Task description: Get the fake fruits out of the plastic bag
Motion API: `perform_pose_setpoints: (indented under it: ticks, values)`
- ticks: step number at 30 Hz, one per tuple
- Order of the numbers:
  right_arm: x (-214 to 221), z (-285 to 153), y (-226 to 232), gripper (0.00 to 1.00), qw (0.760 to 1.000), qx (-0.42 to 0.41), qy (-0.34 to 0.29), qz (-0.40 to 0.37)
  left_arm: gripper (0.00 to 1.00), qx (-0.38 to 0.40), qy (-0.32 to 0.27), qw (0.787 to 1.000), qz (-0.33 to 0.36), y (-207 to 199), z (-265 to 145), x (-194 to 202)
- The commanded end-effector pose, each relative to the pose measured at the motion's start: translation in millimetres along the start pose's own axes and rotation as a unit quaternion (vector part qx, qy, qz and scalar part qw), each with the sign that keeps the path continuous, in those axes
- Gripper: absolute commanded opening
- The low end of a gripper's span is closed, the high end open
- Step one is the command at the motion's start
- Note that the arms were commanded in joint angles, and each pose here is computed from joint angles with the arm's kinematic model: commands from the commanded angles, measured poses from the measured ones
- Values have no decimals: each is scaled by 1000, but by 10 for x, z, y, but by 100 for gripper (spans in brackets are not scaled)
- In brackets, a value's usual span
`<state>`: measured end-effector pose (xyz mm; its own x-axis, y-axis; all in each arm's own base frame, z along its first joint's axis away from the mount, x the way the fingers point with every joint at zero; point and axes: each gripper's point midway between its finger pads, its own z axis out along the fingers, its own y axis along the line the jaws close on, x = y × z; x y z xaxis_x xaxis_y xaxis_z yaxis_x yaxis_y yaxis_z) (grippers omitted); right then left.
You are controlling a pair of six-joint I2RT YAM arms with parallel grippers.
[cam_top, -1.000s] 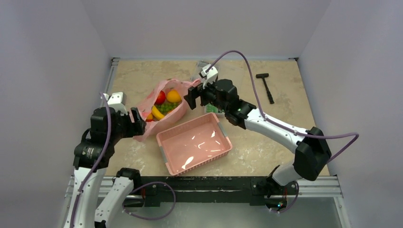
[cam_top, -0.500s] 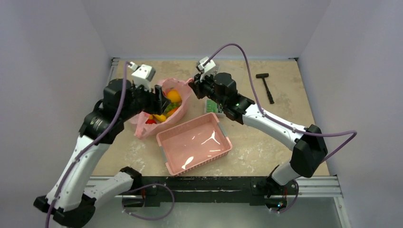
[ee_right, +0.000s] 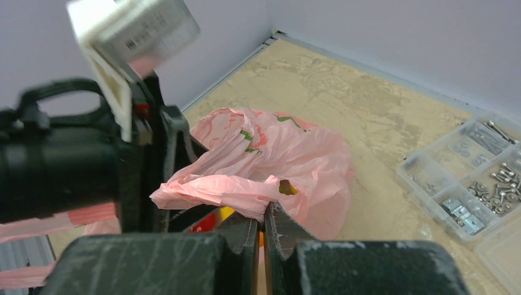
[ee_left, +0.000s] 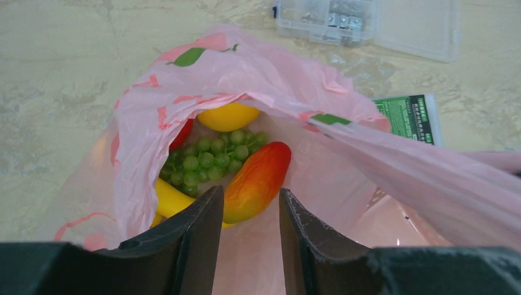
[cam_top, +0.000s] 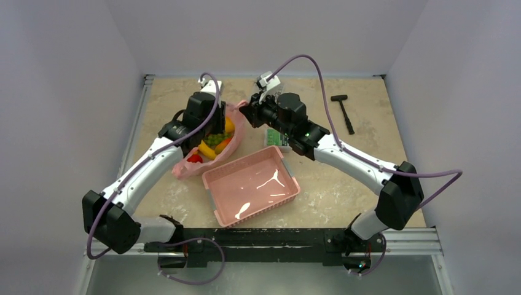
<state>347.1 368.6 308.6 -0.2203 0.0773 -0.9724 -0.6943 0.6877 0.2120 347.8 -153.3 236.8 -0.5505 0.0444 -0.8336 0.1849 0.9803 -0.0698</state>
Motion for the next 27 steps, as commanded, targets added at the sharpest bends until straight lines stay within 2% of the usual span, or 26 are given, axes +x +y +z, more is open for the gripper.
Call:
perform_pose_setpoints:
  ticks: [1,7,11,15,20,24,27]
  values:
    - [-396,-107,104,0,998,-7,-52,35,37,-32,-58,996,-53,44,194,-48]
    - [-443,-157,128,0,996,-12,-58,71,31,-93,-53,992,-64,211,499,276]
    - [-442,-150,132,0,996,-13,-53,76,47,-107,-41,989,-94,319,684,524]
    - [-427,-178,132,0,996,-15,-53,77,48,-130,-13,984,-122,413,796,697]
    - [-289,-168,109,0,996,-14,-42,76,48,-162,-18,974,-156,574,807,780]
    - [-198,-141,89,0,997,-15,-34,74,54,-186,-29,966,-178,754,772,776]
    - [-199,-137,79,0,997,-14,-34,73,58,-214,-4,961,-176,927,774,859]
